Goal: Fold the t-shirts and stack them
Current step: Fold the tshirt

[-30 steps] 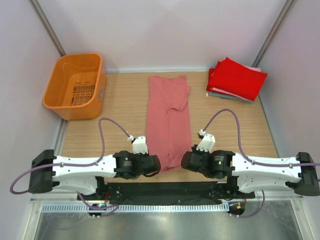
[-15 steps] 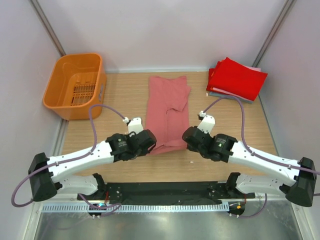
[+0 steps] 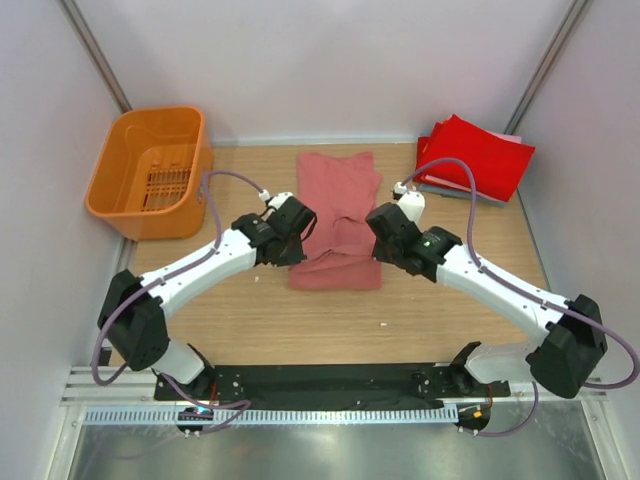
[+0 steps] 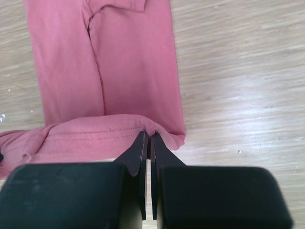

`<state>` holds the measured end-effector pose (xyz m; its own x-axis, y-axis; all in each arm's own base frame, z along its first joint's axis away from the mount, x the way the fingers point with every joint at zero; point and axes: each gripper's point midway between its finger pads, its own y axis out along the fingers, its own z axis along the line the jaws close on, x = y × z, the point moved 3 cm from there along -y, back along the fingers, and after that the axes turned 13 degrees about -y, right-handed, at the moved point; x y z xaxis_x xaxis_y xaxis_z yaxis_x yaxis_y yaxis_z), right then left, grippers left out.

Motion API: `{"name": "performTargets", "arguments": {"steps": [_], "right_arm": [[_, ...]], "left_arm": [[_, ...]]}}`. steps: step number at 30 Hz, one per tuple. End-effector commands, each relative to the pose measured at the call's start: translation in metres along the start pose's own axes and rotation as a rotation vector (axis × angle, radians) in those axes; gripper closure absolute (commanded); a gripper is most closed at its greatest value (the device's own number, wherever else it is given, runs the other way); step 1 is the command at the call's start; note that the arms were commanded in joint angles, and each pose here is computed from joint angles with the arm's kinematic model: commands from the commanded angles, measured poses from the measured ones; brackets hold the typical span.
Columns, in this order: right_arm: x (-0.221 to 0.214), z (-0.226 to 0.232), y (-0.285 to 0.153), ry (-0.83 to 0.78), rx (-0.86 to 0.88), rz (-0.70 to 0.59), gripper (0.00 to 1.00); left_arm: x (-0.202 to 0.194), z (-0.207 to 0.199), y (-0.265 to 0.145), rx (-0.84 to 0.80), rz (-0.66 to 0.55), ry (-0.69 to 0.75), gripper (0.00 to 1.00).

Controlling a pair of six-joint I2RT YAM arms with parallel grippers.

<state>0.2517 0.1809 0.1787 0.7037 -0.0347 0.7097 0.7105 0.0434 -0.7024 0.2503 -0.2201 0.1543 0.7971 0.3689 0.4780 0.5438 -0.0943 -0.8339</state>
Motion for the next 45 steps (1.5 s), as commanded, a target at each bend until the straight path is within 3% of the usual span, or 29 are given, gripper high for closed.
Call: {"name": "performTargets", "arguments": {"steps": [1, 12, 33, 39, 42, 43, 45], "right_arm": [[0.037, 0.005, 0.003, -0.017, 0.033, -0.07, 0.99], [0.053, -0.005, 0.053, -0.039, 0.003, -0.009, 0.99], [0.071, -0.018, 0.154, -0.047, -0.067, 0.099, 0.99], [0.088, -0.021, 0.172, -0.042, -0.074, 0.094, 0.99], [0.101, -0.026, 0.175, -0.053, -0.087, 0.094, 0.71], [0.106, -0.028, 0.175, -0.052, -0.093, 0.089, 0.46], [0.127, -0.034, 0.168, -0.051, -0.101, 0.046, 0.24]], "left_arm": [[0.019, -0.014, 0.006, -0.036, 0.017, 0.034, 0.98], [0.062, -0.022, 0.038, -0.012, 0.038, -0.001, 0.98], [0.104, -0.025, 0.122, 0.047, 0.117, -0.023, 0.95], [0.116, -0.026, 0.143, 0.049, 0.14, -0.047, 0.87], [0.125, -0.027, 0.14, 0.053, 0.131, -0.055, 0.58], [0.13, -0.027, 0.137, 0.056, 0.115, -0.05, 0.41], [0.148, -0.03, 0.12, 0.058, 0.051, -0.048, 0.29]]}}
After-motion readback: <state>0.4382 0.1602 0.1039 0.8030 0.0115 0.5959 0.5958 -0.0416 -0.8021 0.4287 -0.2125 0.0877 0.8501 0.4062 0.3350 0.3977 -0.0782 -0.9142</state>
